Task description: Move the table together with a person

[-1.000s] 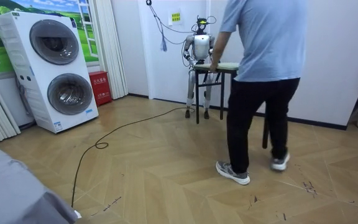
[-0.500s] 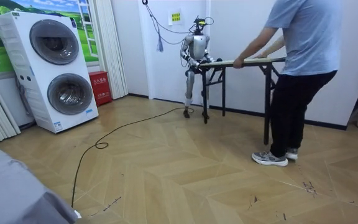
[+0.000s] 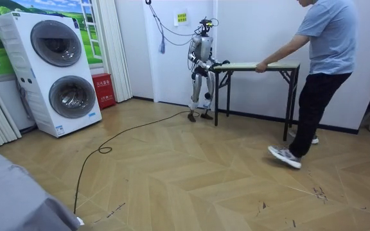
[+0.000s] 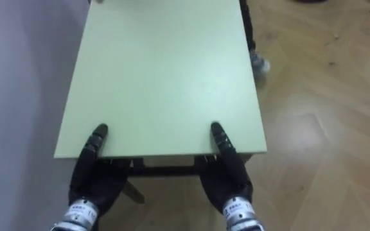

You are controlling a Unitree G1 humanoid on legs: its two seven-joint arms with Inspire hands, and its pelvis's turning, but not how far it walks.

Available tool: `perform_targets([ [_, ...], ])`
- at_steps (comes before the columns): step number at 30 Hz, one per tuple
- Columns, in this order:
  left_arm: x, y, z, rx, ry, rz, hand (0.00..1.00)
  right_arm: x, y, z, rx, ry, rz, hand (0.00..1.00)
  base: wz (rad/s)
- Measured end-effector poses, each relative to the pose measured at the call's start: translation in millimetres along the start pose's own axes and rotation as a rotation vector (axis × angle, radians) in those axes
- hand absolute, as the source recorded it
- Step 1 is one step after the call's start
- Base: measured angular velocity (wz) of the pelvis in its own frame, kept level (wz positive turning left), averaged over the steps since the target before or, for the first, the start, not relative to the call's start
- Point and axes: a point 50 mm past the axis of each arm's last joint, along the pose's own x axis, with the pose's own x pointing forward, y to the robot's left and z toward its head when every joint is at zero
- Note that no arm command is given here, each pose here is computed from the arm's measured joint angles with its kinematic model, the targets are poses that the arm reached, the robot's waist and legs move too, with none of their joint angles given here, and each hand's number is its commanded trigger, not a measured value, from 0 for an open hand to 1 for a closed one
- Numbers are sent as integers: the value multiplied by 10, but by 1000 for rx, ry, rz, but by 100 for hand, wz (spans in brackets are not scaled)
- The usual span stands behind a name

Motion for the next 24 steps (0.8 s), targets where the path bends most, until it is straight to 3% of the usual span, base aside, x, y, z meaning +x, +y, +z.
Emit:
perform_targets([
  [9, -34, 71, -7, -5, -6, 34, 100, -33, -51, -30, 10, 13, -26, 100, 19],
  [14, -32, 106, -3, 22, 17, 50, 100, -104, -123, -59, 32, 1, -59, 100, 57],
  [24, -54, 178, -1, 67, 20, 77, 100, -135, -215, -108, 38, 22, -103, 100, 3],
])
